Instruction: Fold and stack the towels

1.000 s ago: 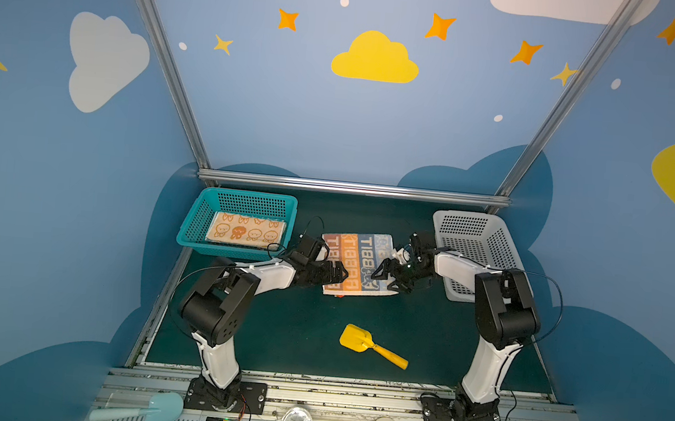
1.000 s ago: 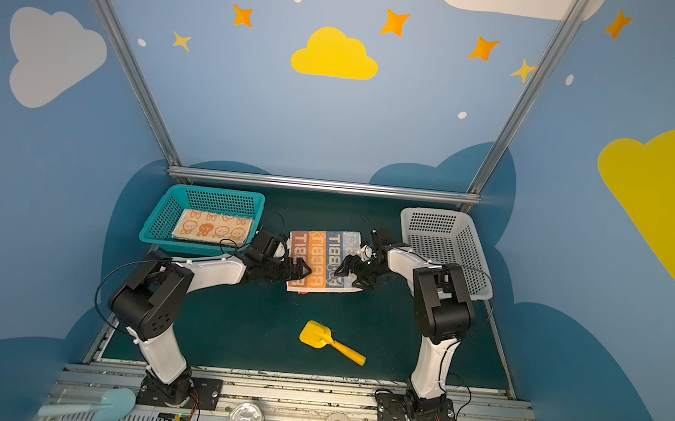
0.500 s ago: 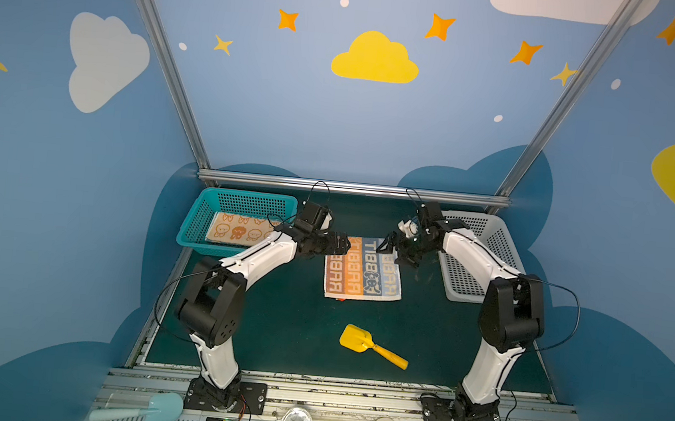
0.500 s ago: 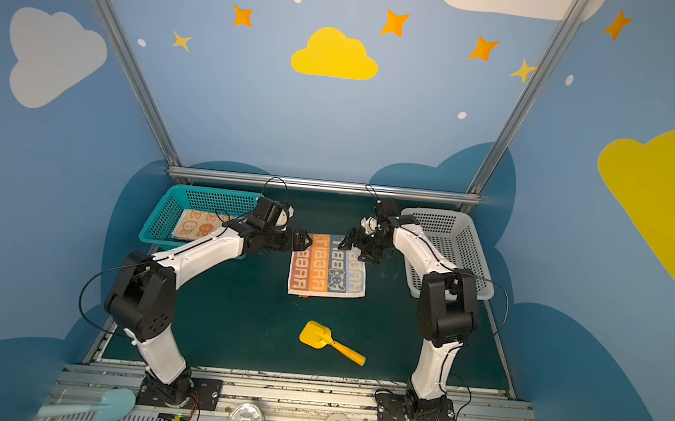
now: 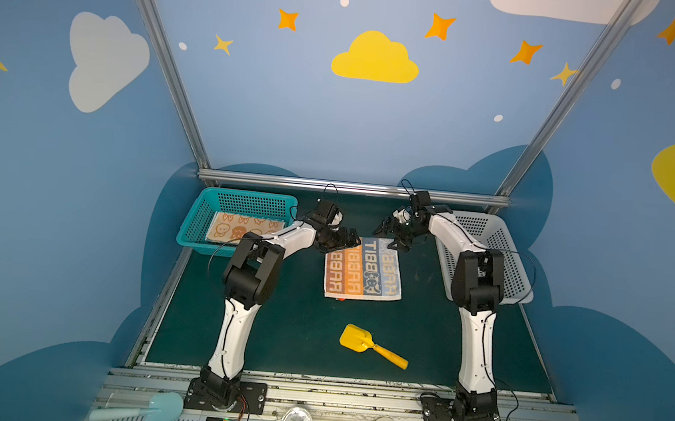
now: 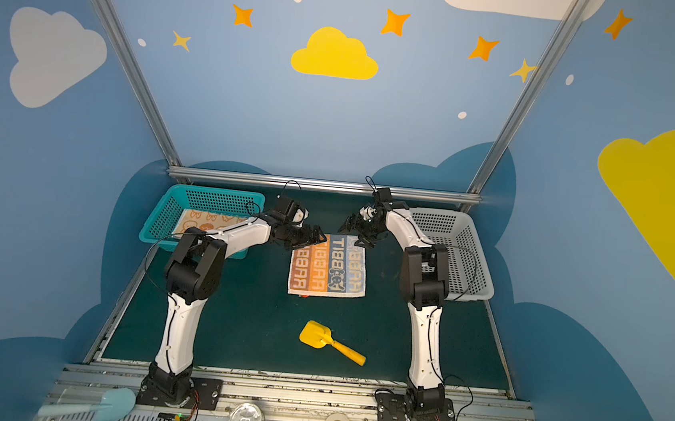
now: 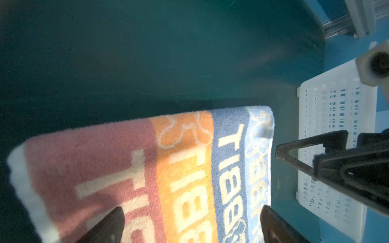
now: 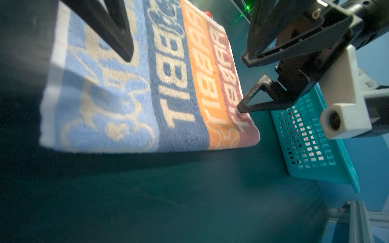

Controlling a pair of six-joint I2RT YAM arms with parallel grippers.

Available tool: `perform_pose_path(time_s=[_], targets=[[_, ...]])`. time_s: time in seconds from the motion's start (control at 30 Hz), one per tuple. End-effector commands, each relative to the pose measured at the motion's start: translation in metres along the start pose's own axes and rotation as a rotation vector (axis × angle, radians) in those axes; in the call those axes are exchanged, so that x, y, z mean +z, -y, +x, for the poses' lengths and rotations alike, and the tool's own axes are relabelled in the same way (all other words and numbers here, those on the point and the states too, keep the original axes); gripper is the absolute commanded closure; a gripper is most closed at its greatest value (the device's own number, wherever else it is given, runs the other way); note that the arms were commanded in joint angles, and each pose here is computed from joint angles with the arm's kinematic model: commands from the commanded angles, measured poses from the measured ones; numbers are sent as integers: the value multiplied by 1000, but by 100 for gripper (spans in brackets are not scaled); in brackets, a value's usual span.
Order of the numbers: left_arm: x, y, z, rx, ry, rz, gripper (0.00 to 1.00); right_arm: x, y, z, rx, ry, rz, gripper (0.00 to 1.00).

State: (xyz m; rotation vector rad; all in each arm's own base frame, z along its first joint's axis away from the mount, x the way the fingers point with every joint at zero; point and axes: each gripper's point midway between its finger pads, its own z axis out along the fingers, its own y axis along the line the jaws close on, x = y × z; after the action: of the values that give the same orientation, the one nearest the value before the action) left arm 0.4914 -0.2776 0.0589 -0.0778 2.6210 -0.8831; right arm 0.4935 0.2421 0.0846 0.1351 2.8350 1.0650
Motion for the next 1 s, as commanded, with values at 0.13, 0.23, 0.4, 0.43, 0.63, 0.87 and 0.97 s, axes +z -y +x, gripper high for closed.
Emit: perform_pose_path(time_s=[0.13,0.23,0.4,0.43,0.63,0.87,0.97], targets=[[7,-23,-11,-4,0,-29,0,8,16,-24,12,-9,4,16],[9,-33,-11,-2,-7,-47,0,12,25,-31,5,-1,-7,16],[-1,-18,-25,43,12,-23,0,12,26,-35,-25,10,-6,16],[-7,-12,-28,57,21,-10,0,9,24,-36,-33,12,-4,16],[-39,5,-48,154,101,-24,0,-23,22,-35,-136,63,101,16],[-21,-45,-40,183,-19,-208,2,-15,53,-34,-175,46,225,23],[-13,-59,-37,187,-42,-243,4,-6,60,-35,-194,29,233,30]])
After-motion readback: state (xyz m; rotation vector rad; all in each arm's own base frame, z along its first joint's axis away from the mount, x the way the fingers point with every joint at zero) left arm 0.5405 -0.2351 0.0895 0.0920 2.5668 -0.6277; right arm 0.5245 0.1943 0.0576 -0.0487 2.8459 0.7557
